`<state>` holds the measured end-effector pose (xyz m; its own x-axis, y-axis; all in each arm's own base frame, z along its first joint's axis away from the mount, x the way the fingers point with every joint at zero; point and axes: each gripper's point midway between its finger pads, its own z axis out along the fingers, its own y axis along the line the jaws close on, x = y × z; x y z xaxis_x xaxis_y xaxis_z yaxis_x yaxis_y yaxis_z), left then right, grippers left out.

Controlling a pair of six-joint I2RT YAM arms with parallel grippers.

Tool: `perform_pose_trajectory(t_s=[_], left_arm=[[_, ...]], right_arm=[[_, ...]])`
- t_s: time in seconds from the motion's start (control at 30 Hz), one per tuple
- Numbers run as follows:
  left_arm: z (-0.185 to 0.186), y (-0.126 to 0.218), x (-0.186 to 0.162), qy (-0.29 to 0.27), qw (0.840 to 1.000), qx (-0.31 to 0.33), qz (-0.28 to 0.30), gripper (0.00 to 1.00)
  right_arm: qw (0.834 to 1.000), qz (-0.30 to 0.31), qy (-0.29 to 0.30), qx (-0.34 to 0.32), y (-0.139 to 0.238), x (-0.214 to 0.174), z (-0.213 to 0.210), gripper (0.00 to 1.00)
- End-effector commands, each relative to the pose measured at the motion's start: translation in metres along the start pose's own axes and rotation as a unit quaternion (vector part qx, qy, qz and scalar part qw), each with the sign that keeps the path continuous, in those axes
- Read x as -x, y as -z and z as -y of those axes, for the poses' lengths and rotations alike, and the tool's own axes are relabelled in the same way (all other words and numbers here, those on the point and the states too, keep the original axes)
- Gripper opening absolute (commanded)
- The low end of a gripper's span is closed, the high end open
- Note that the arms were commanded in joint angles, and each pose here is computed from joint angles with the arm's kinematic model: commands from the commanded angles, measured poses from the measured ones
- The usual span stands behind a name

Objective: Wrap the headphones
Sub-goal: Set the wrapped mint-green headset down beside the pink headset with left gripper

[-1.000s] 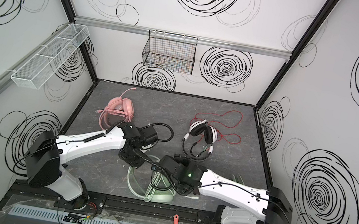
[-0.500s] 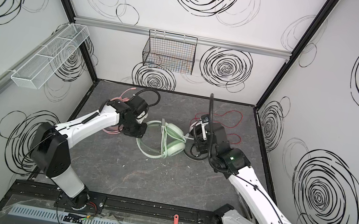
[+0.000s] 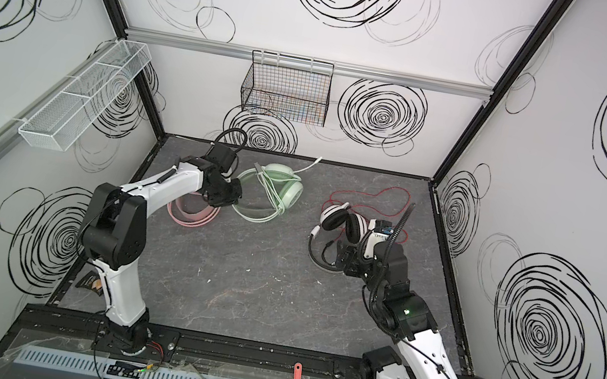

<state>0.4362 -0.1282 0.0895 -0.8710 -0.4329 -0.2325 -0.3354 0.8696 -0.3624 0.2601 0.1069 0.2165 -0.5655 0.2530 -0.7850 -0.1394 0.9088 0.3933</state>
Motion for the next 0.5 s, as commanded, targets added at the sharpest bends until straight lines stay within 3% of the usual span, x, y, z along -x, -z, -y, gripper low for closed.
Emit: perform_pose_trajectory(t_s=[0.0, 0.23, 0.47], left_arm=[[0.022, -0.011, 0.03, 0.052, 0.996, -0.053, 0.045, 0.0], [0.013, -0.041, 0.039, 0.102, 0.993, -0.021, 0.049, 0.0], [0.023, -0.066, 0.044, 0.108, 0.994, -0.008, 0.031, 0.0]], right_arm=[[0.998, 0.013, -0.045, 0.043, -0.003, 0.007, -0.015, 0.85], [0.998, 0.013, -0.041, 0.054, -0.003, -0.001, -0.015, 0.85], [0.998, 0.003, -0.029, 0.057, -0.009, -0.006, -0.015, 0.85]])
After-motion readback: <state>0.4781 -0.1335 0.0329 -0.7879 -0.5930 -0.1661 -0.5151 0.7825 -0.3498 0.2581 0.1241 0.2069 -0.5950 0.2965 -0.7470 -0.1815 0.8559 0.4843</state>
